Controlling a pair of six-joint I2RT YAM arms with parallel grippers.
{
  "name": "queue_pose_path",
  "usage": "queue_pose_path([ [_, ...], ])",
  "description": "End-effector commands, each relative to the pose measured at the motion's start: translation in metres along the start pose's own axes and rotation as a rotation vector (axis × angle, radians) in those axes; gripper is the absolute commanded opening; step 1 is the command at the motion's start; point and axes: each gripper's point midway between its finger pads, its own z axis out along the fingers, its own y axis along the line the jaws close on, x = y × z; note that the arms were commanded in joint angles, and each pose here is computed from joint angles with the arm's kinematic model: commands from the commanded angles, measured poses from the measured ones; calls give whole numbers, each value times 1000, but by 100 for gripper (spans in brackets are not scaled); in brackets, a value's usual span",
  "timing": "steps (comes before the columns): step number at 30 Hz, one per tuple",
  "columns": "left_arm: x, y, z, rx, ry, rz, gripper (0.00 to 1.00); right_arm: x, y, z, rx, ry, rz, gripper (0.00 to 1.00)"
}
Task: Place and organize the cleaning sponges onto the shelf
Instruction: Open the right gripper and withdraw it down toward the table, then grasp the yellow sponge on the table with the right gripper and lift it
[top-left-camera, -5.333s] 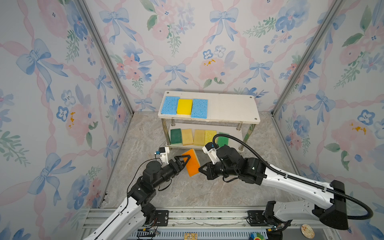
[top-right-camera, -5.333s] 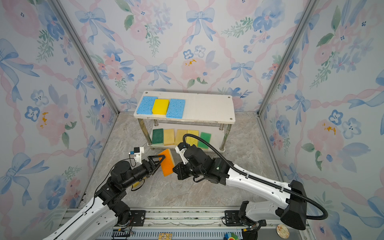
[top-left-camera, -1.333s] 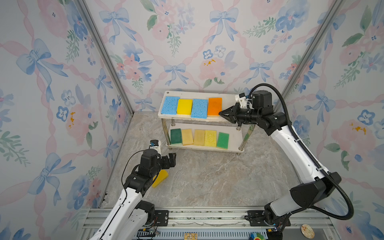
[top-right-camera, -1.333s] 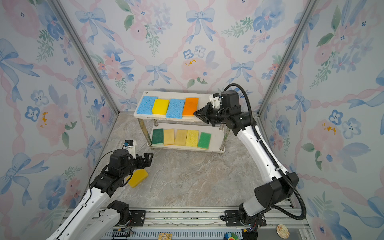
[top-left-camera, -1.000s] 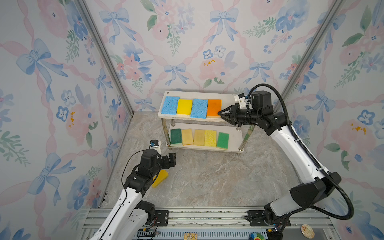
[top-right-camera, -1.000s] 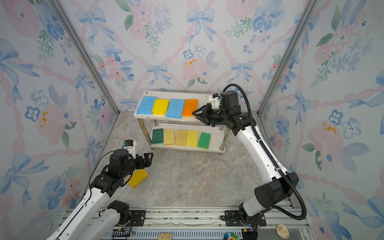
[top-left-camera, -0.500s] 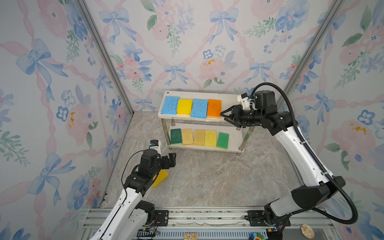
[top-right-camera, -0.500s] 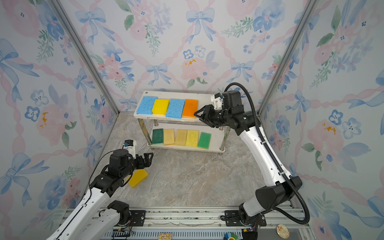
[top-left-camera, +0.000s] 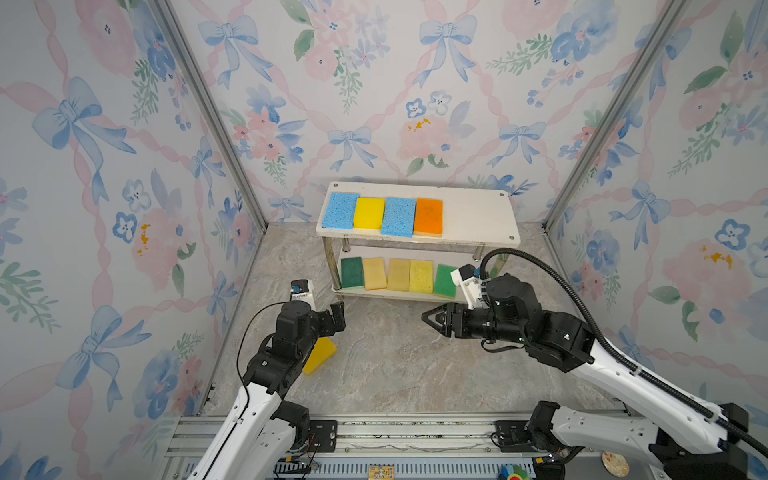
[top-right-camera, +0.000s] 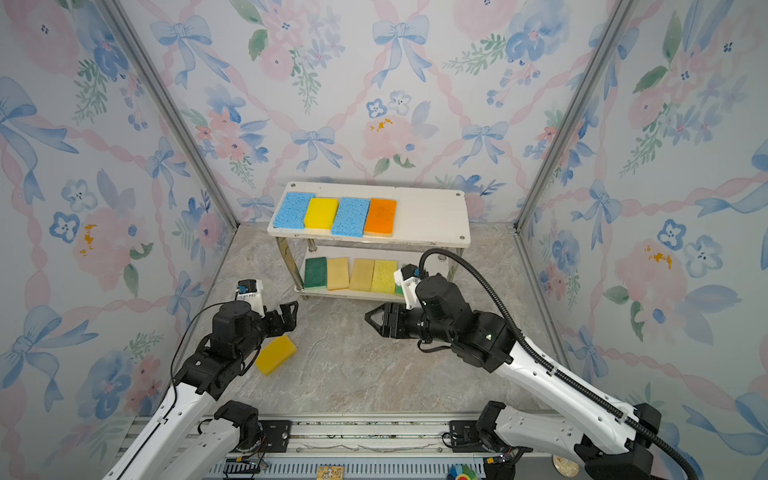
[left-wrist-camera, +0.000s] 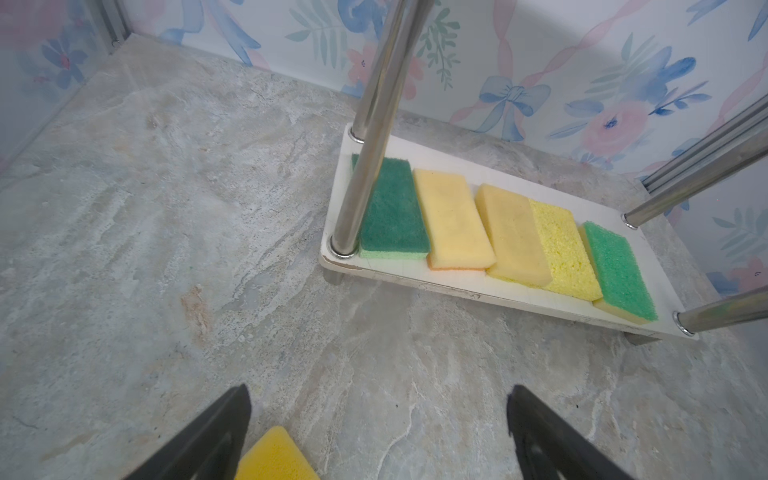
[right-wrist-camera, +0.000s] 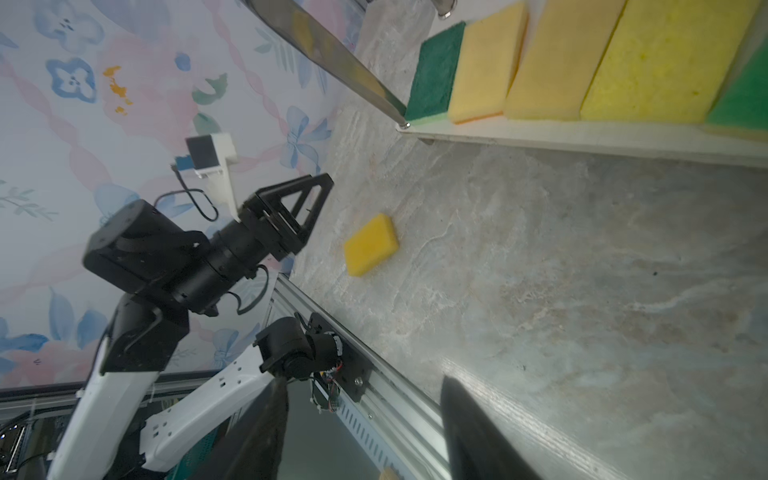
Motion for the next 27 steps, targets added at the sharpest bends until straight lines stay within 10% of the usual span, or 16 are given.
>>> queue_pose_path([
  [1, -13, 10, -8, -53, -55, 10, 98, 8, -8, 34, 7, -92, 51, 65],
  [15, -34, 38, -35, -196, -178, -24, 98, 93, 40, 258, -222, 140, 249, 68],
  [27, -35, 34, -36, -174, -181, -17, 98, 114, -5, 333, 16, 166, 434, 66],
])
